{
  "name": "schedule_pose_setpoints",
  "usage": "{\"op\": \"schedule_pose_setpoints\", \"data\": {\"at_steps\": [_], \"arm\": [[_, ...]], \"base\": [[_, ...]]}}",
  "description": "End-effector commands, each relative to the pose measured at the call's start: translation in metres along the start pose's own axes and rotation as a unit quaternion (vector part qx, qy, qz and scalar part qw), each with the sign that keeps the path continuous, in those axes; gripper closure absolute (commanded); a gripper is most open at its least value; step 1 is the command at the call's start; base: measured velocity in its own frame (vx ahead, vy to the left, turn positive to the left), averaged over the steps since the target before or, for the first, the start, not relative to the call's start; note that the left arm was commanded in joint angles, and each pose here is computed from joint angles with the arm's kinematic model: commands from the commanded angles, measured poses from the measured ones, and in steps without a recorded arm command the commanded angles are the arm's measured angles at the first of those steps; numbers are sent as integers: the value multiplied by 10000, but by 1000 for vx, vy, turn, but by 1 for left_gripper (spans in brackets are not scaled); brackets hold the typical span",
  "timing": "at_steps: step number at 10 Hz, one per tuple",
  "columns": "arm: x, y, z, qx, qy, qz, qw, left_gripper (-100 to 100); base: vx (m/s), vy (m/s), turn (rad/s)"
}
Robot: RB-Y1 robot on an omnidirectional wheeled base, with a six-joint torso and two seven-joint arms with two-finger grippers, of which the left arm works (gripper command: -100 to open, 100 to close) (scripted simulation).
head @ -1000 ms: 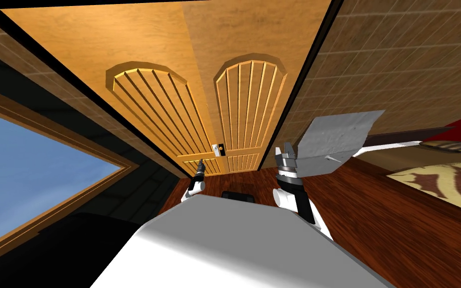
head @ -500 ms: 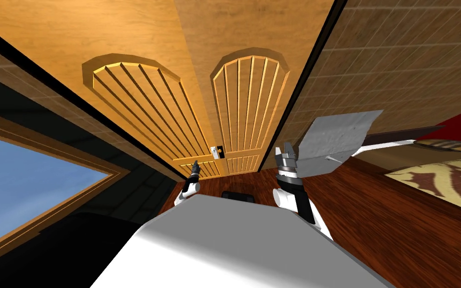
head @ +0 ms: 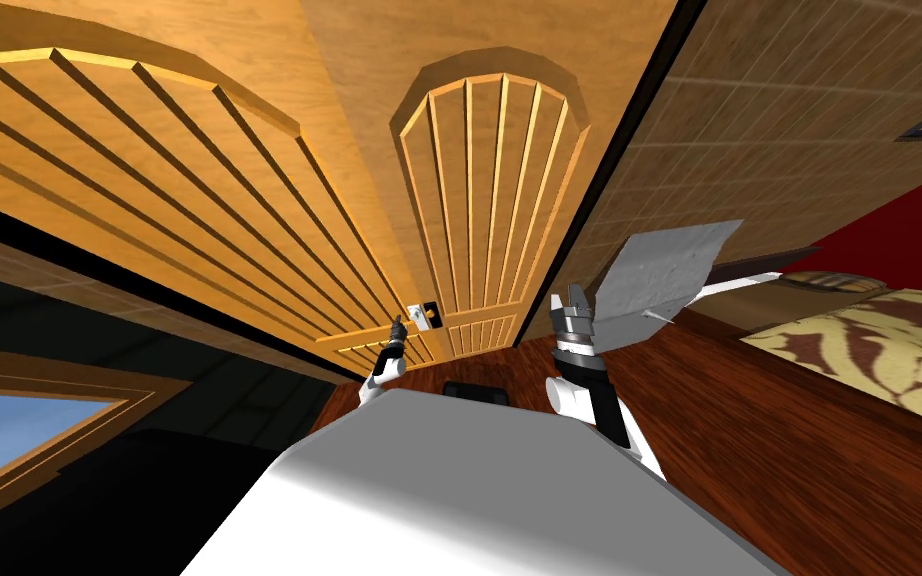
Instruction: Pull the door open
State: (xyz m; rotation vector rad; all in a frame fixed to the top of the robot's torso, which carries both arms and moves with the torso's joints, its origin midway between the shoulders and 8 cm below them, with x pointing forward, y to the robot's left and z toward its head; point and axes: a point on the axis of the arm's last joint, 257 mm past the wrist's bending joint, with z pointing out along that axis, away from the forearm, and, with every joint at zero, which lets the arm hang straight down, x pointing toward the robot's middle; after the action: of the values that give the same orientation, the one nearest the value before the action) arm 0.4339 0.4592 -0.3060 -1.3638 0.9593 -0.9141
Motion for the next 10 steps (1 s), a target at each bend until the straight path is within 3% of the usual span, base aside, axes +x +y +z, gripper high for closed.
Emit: {"op": "schedule_pose_setpoints", "data": {"at_steps": [1,2,3,8,9,10], "arm": [[196,-86,40,72,150,-83,9998,-100],[100,-67,10,43,82,-45,9999,-100],[100,-67,10,43,82,-45,9999,100],[100,-67,10,43,82,-45,9999,100],[-107,-3,-49,-29,-60,33,10000,-100],[-154,11,-64,-45,-92,52,9999,-100]], "base": [[164,-73,-152],[88,-37,-36],[-14,5,37],[-17,9,1],[-114,33,152],[-200,64,128]]}}
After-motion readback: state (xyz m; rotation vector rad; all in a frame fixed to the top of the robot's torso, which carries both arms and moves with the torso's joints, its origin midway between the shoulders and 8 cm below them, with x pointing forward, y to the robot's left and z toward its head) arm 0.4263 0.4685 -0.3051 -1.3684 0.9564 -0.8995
